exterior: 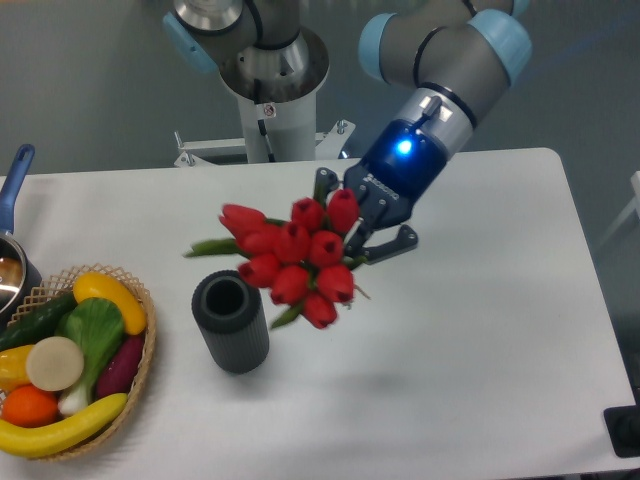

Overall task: Insert the flowers into the vase
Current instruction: 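Carry the red tulip bunch with the gripper over the black vase, then lower the tulip stems down into the black vase opening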

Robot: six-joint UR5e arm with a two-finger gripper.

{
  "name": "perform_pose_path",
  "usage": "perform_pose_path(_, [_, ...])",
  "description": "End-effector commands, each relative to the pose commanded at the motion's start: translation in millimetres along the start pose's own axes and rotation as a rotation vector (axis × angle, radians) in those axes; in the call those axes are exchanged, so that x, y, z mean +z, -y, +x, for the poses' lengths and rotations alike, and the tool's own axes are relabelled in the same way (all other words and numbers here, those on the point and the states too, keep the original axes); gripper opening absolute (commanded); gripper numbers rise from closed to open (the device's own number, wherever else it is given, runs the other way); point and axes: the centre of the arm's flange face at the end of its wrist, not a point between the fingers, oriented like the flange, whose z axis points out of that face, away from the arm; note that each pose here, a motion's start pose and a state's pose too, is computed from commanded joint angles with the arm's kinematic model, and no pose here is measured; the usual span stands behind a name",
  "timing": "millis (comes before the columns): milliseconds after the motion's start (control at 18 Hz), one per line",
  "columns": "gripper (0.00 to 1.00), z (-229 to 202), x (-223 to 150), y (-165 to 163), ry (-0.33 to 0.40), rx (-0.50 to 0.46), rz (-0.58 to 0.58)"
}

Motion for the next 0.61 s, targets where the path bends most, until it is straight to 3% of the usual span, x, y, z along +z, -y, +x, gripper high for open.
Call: perform_pose_path(611, [0.27,46.6,67.6,5.4,-0.153,0.005,0.019])
